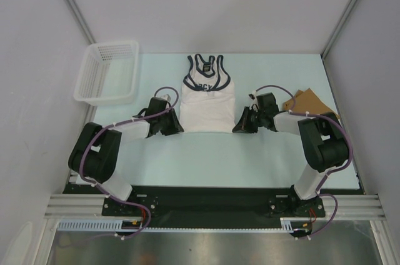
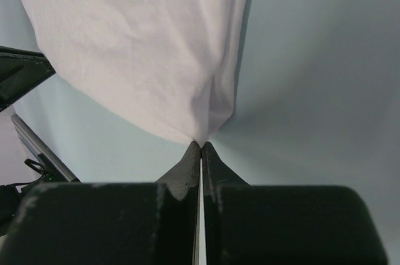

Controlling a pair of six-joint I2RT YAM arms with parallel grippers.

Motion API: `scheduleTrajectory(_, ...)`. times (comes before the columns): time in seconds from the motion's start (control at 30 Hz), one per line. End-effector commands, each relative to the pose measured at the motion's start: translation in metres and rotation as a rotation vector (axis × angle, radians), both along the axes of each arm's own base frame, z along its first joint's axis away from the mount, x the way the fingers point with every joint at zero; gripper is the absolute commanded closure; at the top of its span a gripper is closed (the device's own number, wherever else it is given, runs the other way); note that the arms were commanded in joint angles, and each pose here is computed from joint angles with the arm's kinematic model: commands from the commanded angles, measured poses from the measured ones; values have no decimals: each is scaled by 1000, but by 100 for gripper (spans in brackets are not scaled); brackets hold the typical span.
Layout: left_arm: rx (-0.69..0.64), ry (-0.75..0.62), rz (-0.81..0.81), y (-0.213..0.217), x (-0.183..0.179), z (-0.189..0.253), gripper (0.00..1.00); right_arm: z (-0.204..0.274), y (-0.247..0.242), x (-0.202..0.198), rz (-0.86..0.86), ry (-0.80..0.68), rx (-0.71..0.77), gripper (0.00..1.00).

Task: Fold and stack the tank tops
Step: Fold the tank top

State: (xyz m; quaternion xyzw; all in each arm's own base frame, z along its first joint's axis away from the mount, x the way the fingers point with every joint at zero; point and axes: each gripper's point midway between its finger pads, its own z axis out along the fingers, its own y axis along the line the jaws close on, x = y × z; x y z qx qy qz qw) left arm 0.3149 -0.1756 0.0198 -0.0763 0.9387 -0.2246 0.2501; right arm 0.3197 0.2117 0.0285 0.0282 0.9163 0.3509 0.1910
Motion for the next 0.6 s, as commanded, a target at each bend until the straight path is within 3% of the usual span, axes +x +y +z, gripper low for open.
scheduleTrajectory(0.0, -23, 7, -15, -8, 5, -4, 76, 13, 1, 7, 5, -42, 11, 100)
scheduleTrajectory(0.03, -21, 6, -17, -9, 5, -3, 82, 13, 1, 8, 4, -43, 13, 100)
scheduleTrajectory(0.07, -16, 2, -14, -8, 7, -2, 97, 14, 2, 8, 5, -45, 12, 100)
scheduleTrajectory(0.1, -8, 5, -13, -7, 4, -1, 100, 16, 2, 8, 5, -53, 14, 100)
scheduleTrajectory(0.37, 0, -14, -46, -8, -28, 21, 100, 32, -9, -26, 4, -29, -43, 100)
scheduleTrajectory(0.57, -11, 25, -71, -22, -64, 8, 100, 32, -15, -55, -3, -14, -77, 100)
